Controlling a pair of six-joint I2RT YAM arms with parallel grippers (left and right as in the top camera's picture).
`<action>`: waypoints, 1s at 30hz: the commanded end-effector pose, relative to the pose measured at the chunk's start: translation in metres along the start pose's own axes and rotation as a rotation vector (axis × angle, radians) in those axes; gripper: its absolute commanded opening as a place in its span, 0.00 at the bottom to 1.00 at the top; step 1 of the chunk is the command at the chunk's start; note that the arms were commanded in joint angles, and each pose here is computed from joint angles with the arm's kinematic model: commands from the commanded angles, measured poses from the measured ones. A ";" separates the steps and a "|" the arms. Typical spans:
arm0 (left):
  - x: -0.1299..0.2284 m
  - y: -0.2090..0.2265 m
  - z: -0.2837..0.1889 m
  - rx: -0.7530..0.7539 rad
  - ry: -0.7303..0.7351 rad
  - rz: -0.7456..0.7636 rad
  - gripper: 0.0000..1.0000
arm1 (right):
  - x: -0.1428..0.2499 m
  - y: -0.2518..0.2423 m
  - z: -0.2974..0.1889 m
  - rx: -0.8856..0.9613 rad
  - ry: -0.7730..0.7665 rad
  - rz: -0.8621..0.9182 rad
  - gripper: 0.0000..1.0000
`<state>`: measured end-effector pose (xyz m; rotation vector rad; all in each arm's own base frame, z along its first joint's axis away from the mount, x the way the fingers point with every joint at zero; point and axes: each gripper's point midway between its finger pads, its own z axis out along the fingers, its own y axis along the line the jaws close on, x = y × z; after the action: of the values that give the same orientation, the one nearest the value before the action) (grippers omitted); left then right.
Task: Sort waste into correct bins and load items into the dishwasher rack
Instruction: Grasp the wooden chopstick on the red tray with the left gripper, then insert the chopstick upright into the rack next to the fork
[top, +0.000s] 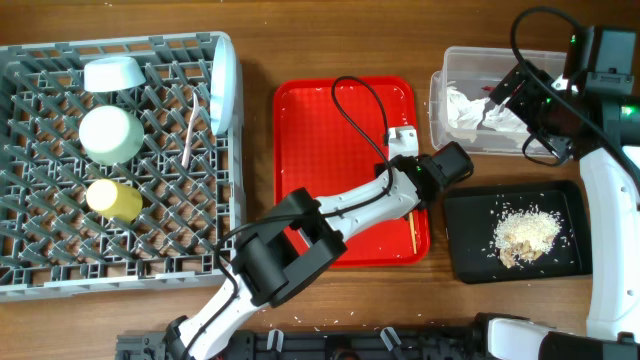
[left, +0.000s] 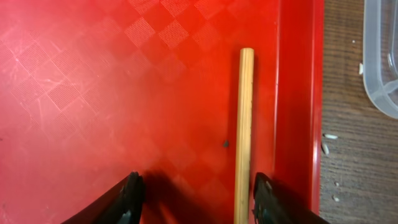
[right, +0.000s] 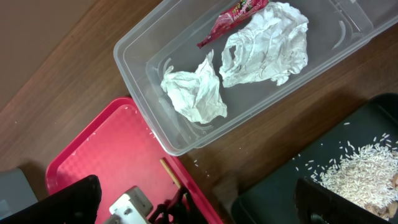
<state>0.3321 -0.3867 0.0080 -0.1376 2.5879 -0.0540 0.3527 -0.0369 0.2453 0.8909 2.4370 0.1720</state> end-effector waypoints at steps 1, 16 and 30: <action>0.018 0.009 0.021 -0.055 0.022 0.020 0.50 | -0.006 0.000 -0.002 0.007 -0.020 0.007 1.00; 0.022 0.031 0.010 -0.134 0.056 0.074 0.08 | -0.006 0.000 -0.002 0.007 -0.020 0.008 1.00; -0.115 0.090 -0.145 -0.011 -0.077 0.183 0.04 | -0.006 0.000 -0.002 0.007 -0.020 0.008 1.00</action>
<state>0.3312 -0.3241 0.1331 -0.0948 2.5695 -0.0261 0.3527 -0.0369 0.2453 0.8909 2.4370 0.1720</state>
